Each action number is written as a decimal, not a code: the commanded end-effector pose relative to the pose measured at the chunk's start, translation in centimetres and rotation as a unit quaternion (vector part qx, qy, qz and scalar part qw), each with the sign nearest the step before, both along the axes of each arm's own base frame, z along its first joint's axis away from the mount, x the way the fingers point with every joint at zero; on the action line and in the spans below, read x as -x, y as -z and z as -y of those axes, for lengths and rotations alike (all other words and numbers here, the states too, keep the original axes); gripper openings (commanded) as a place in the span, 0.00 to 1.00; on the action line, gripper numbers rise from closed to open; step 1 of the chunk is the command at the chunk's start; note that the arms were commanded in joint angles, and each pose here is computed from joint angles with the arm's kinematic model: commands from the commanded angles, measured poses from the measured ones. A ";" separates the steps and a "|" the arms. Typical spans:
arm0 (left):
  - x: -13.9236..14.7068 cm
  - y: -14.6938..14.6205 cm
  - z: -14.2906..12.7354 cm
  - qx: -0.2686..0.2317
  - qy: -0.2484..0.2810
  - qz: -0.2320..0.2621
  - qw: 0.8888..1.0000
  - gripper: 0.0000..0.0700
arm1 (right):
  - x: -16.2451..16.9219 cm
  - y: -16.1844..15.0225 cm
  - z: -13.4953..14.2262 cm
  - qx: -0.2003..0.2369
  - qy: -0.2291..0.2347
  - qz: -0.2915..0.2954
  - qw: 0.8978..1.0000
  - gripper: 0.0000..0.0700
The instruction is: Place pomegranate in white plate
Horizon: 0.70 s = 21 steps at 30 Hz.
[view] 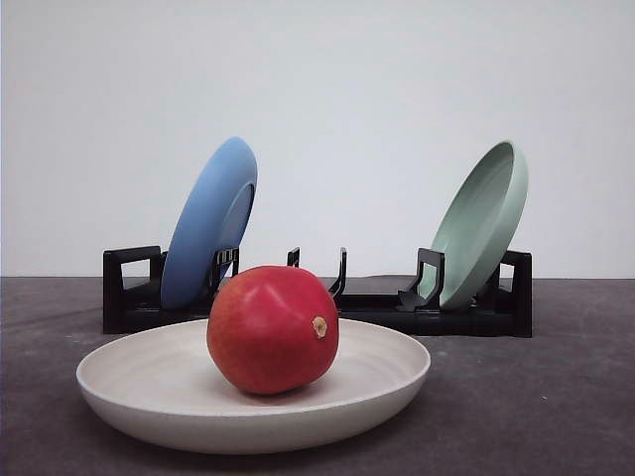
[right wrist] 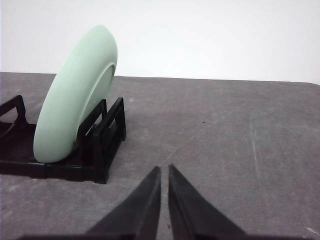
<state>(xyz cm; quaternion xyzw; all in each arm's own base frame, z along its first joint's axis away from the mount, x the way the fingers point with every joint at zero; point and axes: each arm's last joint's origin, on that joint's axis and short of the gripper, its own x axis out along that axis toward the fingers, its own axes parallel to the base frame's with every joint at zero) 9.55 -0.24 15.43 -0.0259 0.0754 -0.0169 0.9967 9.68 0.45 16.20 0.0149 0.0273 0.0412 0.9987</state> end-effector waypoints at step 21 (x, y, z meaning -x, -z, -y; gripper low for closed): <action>-0.1 0.2 0.0 -0.004 0.000 0.001 1.000 0.02 | 0.0 0.0 0.0 0.002 0.001 0.005 1.000 0.03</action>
